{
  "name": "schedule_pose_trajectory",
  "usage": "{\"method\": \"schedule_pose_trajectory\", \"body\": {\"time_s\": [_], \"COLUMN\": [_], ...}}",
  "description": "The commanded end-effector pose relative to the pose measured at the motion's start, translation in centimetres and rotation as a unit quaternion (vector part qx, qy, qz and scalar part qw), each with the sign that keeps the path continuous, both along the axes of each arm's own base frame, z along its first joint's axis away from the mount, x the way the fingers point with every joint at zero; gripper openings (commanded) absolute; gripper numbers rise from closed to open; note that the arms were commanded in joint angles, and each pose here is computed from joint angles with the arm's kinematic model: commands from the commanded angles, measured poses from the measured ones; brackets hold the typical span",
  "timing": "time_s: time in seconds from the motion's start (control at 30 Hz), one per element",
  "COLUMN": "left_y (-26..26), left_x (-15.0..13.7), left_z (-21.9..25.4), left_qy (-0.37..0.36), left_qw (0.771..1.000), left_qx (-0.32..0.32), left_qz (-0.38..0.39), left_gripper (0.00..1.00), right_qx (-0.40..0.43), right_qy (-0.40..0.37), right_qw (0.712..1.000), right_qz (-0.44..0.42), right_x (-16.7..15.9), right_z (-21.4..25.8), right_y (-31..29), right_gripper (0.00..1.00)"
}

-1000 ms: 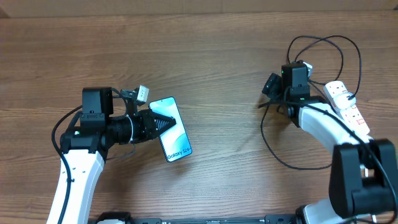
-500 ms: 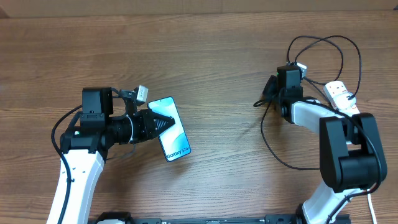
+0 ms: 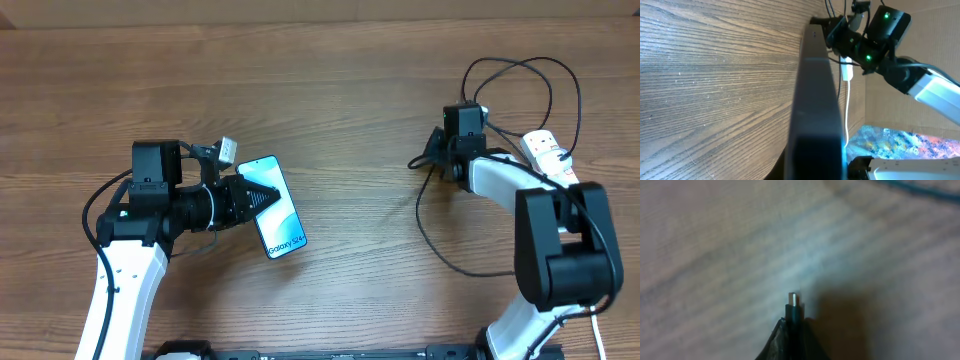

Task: Plug charger to phone and switch on socket
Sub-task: 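Move the right gripper toward the cable plug near the power strip, then lower the right gripper and grasp the black cable's plug end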

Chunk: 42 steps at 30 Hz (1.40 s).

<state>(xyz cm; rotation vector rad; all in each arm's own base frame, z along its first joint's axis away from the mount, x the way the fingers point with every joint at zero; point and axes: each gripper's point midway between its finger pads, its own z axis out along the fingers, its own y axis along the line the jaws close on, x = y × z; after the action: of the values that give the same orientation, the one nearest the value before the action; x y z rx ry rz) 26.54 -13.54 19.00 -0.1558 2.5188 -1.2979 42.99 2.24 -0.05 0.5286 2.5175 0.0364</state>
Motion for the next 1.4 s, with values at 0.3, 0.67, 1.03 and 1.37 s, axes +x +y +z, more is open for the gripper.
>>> {"method": "schedule_pose_trajectory", "body": {"time_s": [0.3,0.67,1.03,1.37], "left_y": [-0.2,0.0,-0.1,-0.1], "left_x": [0.5,0.6,0.6,0.6], "left_z": [1.4,1.2,1.2,1.2], "left_qy": [-0.017,-0.02,-0.014,-0.015], "left_qw": [1.0,1.0,1.0,1.0], "left_qx": [-0.009,0.0,-0.003,-0.003], "left_qz": [-0.004,0.0,0.002,0.002], "left_gripper": [0.04,0.04,0.04,0.04], "right_qx": [0.133,0.052,0.017,0.023], "right_qy": [0.205,0.202,0.264,0.3], "right_qw": [0.968,0.972,0.963,0.952], "right_qz": [0.063,0.104,0.053,0.053], "right_x": [-12.4,-13.8,-16.6,-18.3], "right_z": [2.0,-0.4,-3.2,-3.4], "right_y": [4.8,6.3,6.8,6.8], "right_gripper": [0.04,0.07,0.21,0.04]}}
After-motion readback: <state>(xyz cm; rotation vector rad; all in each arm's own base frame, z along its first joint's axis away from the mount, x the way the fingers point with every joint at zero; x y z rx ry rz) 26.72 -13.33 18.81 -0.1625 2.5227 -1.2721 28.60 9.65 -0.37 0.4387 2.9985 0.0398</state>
